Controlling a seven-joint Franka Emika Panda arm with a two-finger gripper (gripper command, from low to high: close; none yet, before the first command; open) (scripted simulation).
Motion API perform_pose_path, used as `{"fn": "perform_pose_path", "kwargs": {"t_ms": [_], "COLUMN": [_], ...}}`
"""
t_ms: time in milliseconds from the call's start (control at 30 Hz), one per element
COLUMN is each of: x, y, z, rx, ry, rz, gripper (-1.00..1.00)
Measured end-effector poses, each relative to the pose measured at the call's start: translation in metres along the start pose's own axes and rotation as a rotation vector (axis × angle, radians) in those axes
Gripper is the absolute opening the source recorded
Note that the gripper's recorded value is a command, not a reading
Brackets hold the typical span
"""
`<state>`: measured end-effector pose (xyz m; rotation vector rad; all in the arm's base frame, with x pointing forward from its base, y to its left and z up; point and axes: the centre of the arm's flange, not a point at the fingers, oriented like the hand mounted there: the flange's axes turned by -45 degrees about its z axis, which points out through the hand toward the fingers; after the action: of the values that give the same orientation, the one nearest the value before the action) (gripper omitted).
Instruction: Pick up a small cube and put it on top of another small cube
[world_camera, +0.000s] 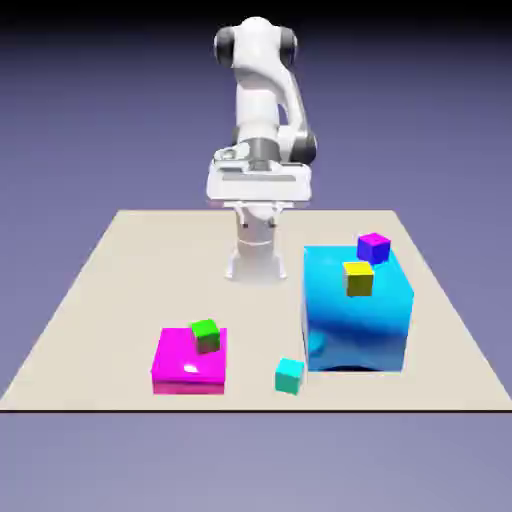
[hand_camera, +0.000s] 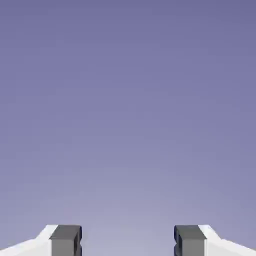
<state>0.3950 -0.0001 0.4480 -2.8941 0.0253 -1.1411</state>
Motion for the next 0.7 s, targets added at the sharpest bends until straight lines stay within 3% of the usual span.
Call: {"fn": "perform_pose_path", "kwargs": {"t_ms": [700], "x": [-0.109], "y": [0.032], "z": [0.170], "rx": [0.021], "ry": [-0.745], "rz": [1.310], "gripper": [0.00]}}
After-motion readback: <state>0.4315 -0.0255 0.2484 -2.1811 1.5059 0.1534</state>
